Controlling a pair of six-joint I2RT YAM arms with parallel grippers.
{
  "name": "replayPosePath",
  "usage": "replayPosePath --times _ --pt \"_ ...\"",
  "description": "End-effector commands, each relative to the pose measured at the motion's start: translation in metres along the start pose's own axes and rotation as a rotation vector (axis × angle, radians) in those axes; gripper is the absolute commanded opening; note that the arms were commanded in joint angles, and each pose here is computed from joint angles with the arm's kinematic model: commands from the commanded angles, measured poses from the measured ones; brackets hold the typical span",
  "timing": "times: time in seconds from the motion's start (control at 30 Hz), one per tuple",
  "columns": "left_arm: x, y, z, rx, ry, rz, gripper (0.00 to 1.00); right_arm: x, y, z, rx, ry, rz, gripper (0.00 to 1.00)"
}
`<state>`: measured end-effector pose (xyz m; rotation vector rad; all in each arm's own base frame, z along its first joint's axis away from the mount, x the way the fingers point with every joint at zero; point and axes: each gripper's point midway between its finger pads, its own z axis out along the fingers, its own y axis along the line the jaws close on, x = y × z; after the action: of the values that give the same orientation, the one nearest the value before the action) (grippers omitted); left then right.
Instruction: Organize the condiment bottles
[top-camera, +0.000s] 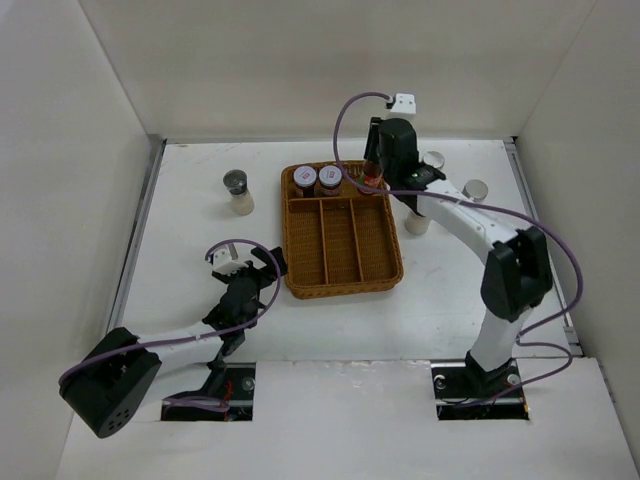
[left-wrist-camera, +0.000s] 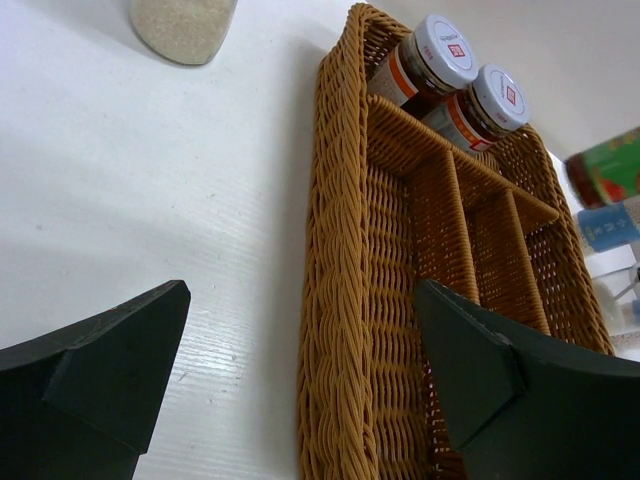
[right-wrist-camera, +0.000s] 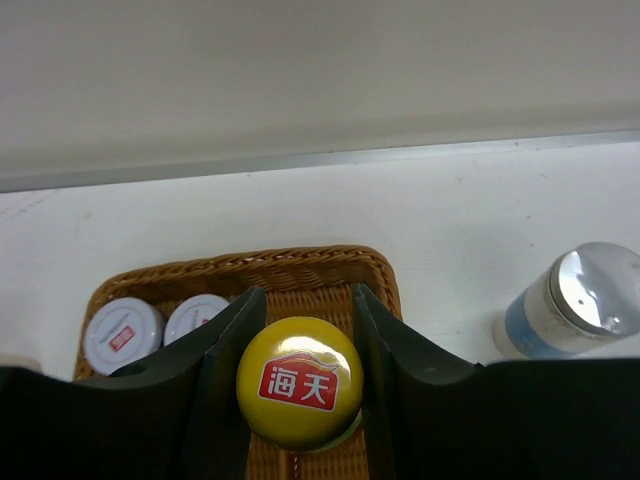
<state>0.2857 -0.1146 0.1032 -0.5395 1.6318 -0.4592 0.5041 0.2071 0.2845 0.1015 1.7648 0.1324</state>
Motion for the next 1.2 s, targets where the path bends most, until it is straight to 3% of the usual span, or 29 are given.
replayPosePath --times 0.0,0.33,0.6,0.8,1.07,1.17 --pt "-0.01 -0.011 0.0 0.041 -0.031 -0.047 1.0 -0.098 0.017 0.007 -0.068 -0.252 0.111 0.21" --pt "-0.01 -0.011 0.0 0.039 -0.031 -0.041 1.0 -0.054 0.026 0.059 -0.057 -0.204 0.049 0.21" --pt "-0.008 -0.009 0.001 0.033 -0.024 -0.035 1.0 0.025 0.022 0.079 -0.044 -0.121 -0.029 0.26" --pt "-0.007 -0.01 0.002 0.036 -0.018 -0.033 1.0 0.04 0.024 0.074 -0.047 -0.111 -0.074 0.4" --pt "-0.006 -0.011 0.003 0.042 -0.013 -0.033 1.0 0.028 0.023 0.063 -0.049 -0.125 -0.058 0.66" --pt "-0.007 -0.011 0.002 0.043 -0.015 -0.035 1.0 0.018 0.024 0.058 -0.052 -0.14 -0.046 0.7"
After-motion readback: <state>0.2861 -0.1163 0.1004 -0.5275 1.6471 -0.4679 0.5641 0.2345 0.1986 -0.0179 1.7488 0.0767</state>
